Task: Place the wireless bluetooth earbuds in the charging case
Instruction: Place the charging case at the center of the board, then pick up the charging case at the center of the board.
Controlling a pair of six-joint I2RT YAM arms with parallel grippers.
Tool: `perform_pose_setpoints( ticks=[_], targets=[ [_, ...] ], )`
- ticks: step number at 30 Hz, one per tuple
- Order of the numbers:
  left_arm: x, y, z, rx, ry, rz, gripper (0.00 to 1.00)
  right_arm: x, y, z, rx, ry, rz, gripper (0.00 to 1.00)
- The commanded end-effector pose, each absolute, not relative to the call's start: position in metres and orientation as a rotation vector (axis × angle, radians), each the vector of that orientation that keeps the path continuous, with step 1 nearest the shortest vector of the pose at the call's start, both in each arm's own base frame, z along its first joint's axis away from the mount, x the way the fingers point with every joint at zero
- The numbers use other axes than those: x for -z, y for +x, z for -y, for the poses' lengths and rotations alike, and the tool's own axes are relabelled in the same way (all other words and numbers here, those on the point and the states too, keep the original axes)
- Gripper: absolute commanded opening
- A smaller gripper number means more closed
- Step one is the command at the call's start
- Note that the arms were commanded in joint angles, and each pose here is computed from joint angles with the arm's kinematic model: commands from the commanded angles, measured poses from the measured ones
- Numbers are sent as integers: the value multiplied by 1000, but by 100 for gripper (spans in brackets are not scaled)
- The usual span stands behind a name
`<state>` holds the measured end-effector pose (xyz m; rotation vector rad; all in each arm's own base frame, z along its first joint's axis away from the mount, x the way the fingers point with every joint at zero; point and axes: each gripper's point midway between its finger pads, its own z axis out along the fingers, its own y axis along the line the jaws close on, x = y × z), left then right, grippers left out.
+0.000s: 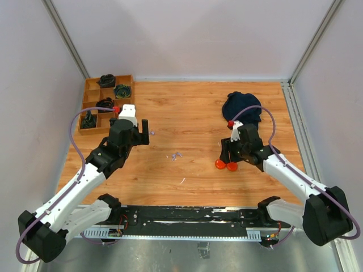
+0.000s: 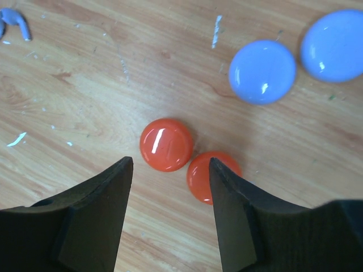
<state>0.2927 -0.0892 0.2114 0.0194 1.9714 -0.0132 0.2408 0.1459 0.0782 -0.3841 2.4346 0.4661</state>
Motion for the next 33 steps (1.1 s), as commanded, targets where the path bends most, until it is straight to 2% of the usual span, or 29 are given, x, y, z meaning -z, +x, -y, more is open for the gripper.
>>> perform_pose_setpoints(
  ticks=[1,10,19,28,33],
  targets=[
    [-219,295,84,13,-20,-1934,91,-82,267,-124,-262,-396,-2416,58],
    [-219,295,84,21,-19,-1934,91,-69,312,-118,-137,-352,-2411,63],
    [-219,295,83,22,-19,-1936,91,-44,330,-109,-75,-291,-2448,64],
    [-216,297,85,36,-9,-1949,91,-26,338,-114,-103,-317,-2478,59],
    [-213,297,90,59,9,-1959,91,-23,337,-121,-144,-353,-2491,52]
  ],
)
